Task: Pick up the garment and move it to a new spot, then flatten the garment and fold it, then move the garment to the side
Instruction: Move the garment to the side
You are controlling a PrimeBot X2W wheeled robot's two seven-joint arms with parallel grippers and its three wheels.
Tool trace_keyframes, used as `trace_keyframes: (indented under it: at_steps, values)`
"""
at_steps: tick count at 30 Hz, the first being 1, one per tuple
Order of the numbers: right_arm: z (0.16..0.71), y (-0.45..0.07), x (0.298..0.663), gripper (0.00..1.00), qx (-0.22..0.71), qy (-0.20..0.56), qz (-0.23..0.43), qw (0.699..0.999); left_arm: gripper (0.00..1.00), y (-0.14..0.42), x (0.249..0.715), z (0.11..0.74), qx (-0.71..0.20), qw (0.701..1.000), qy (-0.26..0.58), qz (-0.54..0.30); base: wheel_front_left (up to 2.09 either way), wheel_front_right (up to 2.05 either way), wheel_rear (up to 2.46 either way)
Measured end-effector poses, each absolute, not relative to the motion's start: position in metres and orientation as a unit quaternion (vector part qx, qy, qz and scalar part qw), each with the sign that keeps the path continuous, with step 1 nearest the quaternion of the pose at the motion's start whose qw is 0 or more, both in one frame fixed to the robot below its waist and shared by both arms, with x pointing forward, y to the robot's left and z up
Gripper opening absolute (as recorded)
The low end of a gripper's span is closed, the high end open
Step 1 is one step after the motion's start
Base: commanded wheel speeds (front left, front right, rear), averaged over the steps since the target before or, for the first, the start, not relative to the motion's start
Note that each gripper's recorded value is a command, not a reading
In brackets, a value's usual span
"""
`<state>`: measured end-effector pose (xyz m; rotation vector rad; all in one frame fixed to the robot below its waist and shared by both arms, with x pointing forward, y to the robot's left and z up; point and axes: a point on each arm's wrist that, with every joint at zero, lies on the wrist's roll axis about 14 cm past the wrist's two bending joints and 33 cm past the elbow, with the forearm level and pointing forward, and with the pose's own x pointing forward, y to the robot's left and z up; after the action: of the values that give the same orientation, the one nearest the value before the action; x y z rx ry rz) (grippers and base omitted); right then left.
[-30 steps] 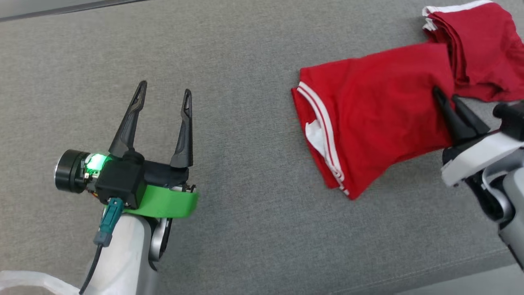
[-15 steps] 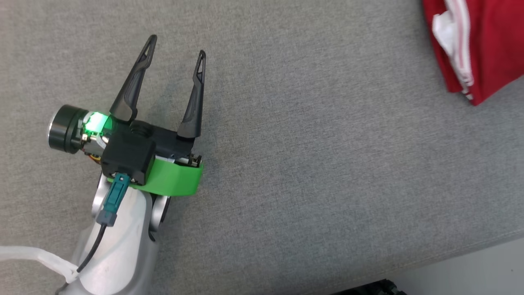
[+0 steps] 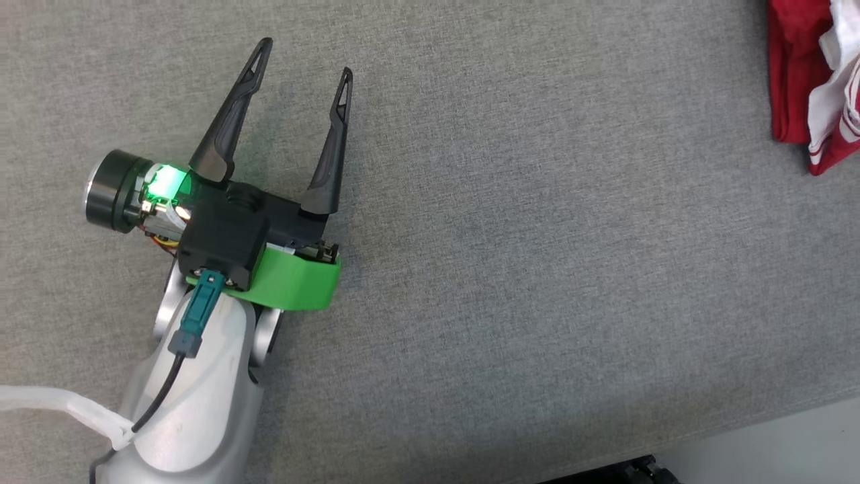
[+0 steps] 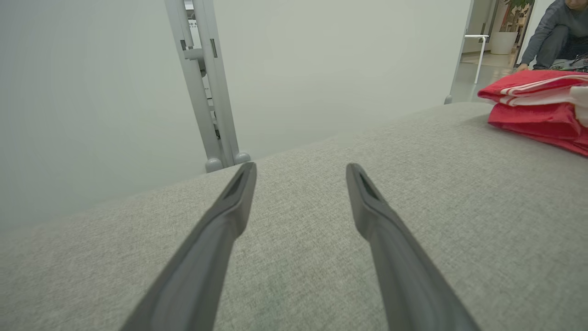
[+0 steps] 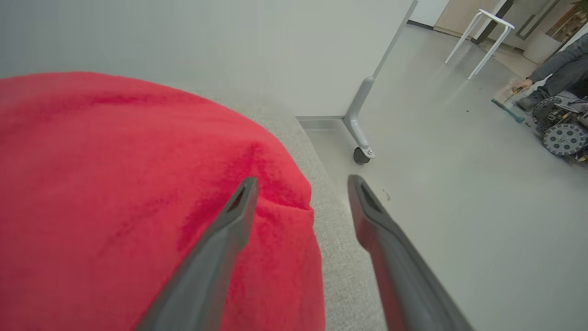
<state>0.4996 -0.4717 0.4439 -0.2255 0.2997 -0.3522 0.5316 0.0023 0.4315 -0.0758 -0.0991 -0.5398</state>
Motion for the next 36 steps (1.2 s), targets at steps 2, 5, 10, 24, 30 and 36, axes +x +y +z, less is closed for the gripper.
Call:
trace_keyframes:
  at_steps: [2, 5, 10, 24, 30, 36]
  values:
    - [0.459, -0.470, 0.499, 1.00, -0.110, 0.121, -0.176, 0.971, 1.00, 0.003, 0.530, 0.435, -0.036, 0.963, -0.049, -0.264, 0.00, 0.00, 0.00]
    - [0.469, -0.459, 0.488, 1.00, -0.098, 0.092, -0.174, 0.975, 1.00, 0.006, 0.523, 0.438, -0.036, 0.964, -0.043, -0.259, 0.00, 0.00, 0.00]
    - [0.480, -0.411, 0.467, 1.00, -0.079, 0.046, -0.136, 0.986, 1.00, 0.015, 0.508, 0.444, -0.038, 0.969, -0.031, -0.242, 0.00, 0.00, 0.00]
    - [0.503, -0.276, 0.410, 1.00, 0.001, -0.032, -0.037, 0.999, 1.00, 0.050, 0.469, 0.470, -0.048, 0.982, -0.020, -0.181, 0.00, 0.00, 0.00]
    - [0.499, -0.231, 0.403, 1.00, 0.046, -0.036, -0.002, 0.998, 1.00, 0.086, 0.449, 0.472, -0.046, 0.991, -0.009, -0.125, 0.00, 0.00, 0.00]
    - [0.505, -0.204, 0.390, 1.00, 0.060, -0.040, 0.026, 0.997, 1.00, 0.124, 0.420, 0.472, -0.033, 0.997, 0.003, -0.075, 0.00, 0.00, 0.00]
